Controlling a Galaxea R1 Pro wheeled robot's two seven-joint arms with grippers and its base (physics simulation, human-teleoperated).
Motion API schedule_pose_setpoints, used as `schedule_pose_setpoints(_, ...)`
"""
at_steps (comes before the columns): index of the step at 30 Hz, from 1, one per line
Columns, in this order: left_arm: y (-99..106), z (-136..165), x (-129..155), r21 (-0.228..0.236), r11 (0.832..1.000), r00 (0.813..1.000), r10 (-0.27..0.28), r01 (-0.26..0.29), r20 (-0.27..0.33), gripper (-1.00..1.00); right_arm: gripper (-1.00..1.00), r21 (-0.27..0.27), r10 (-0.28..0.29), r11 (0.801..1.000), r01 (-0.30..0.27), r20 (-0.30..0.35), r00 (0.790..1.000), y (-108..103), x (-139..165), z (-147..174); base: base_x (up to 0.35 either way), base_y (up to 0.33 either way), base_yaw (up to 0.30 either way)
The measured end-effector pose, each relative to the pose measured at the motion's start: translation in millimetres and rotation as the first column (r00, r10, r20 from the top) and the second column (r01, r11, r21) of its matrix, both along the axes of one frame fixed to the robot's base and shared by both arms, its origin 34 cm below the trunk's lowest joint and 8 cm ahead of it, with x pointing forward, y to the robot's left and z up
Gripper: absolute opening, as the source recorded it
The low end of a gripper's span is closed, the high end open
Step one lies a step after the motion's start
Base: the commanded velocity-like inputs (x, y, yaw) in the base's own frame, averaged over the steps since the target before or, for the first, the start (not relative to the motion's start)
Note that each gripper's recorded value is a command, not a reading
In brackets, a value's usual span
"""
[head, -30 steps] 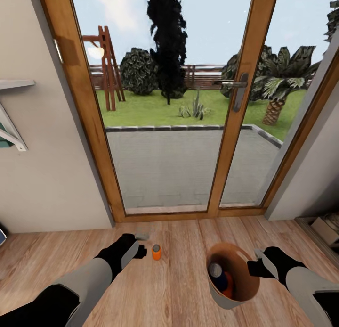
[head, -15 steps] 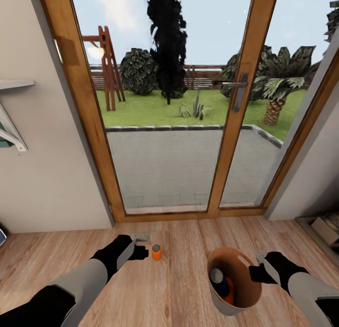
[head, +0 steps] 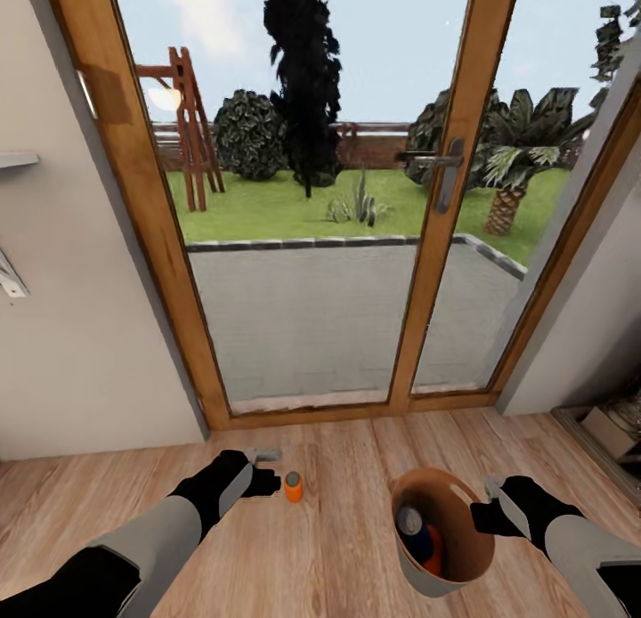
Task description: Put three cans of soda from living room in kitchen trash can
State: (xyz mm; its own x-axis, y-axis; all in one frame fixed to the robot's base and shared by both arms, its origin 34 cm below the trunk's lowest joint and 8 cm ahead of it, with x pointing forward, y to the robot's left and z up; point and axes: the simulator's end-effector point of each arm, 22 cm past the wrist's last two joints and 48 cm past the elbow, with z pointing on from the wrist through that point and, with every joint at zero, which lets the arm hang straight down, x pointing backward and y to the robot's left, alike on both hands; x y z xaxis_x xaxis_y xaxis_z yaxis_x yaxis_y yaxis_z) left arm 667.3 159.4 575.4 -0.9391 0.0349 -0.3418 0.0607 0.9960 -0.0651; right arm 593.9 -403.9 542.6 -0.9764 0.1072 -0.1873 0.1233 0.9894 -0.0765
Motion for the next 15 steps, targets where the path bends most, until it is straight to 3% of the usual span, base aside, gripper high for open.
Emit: schedule_pose_setpoints(15, -0.4, 0.6, 1.9, -0.003, 1.000, 1.000, 0.001, -0.001, 0.010, 1.00, -1.00, 0.001, 0.000, 1.000, 0.000, 0.000, 1.000, 0.1, 0.1, 0.1, 0.246, 0.219, -0.278)
